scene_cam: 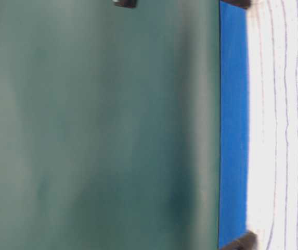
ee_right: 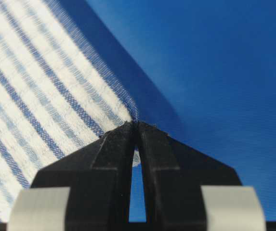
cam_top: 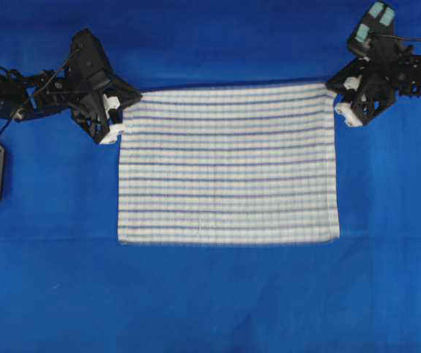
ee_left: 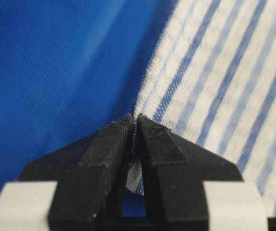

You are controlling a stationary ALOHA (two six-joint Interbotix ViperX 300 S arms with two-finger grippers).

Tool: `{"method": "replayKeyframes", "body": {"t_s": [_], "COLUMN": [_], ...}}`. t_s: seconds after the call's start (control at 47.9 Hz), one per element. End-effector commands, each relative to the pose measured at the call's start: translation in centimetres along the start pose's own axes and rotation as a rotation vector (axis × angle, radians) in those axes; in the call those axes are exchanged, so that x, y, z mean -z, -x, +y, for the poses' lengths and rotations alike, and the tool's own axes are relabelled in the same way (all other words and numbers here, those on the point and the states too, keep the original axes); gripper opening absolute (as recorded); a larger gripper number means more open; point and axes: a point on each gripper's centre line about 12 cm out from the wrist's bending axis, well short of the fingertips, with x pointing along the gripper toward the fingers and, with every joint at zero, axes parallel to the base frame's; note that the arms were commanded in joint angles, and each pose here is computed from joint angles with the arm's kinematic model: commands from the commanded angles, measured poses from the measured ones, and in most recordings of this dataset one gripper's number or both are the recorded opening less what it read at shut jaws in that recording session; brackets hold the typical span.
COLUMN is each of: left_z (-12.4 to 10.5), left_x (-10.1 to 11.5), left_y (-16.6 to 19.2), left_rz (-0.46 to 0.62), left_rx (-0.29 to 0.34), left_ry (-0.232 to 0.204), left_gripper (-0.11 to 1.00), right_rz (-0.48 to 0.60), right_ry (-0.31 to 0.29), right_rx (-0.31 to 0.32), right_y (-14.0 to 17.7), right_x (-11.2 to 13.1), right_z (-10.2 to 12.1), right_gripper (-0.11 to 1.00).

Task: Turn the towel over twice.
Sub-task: 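Lift the towel and flip it over toward the near side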

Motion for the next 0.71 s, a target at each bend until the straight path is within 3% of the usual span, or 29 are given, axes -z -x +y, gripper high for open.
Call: {"method": "replayKeyframes", "body": {"t_s": [0.0, 0.397, 0.564, 0.689], "left_z": [0.4, 3.4, 3.5, 3.3], "left_x": [-2.8, -11.7, -14.0, -15.4], "left_y": [1.0, 7.6, 10.4, 12.4], "left_rz": [-0.068, -0.345, -0.457, -0.509], "left_rx": [-0.009, -0.095, -0.105, -0.108], "left_ry": [0.007, 0.056, 0.054, 0.026], "left_gripper": [0.05, 0.05, 0.05, 0.05], "right_rz": [-0.082, -0.31, -0.401, -0.45], "right_ry": [-0.015, -0.012, -0.013, -0.012], "right_rx": [0.03, 0.198, 0.221, 0.224], "right_y": [1.6, 10.5, 13.8, 15.8], "right_x": [-2.3, -9.7, -11.4, -12.1], "right_z": [-0.8, -2.6, -2.5, -2.2], "right_gripper": [0.05, 0.05, 0.05, 0.05]}}
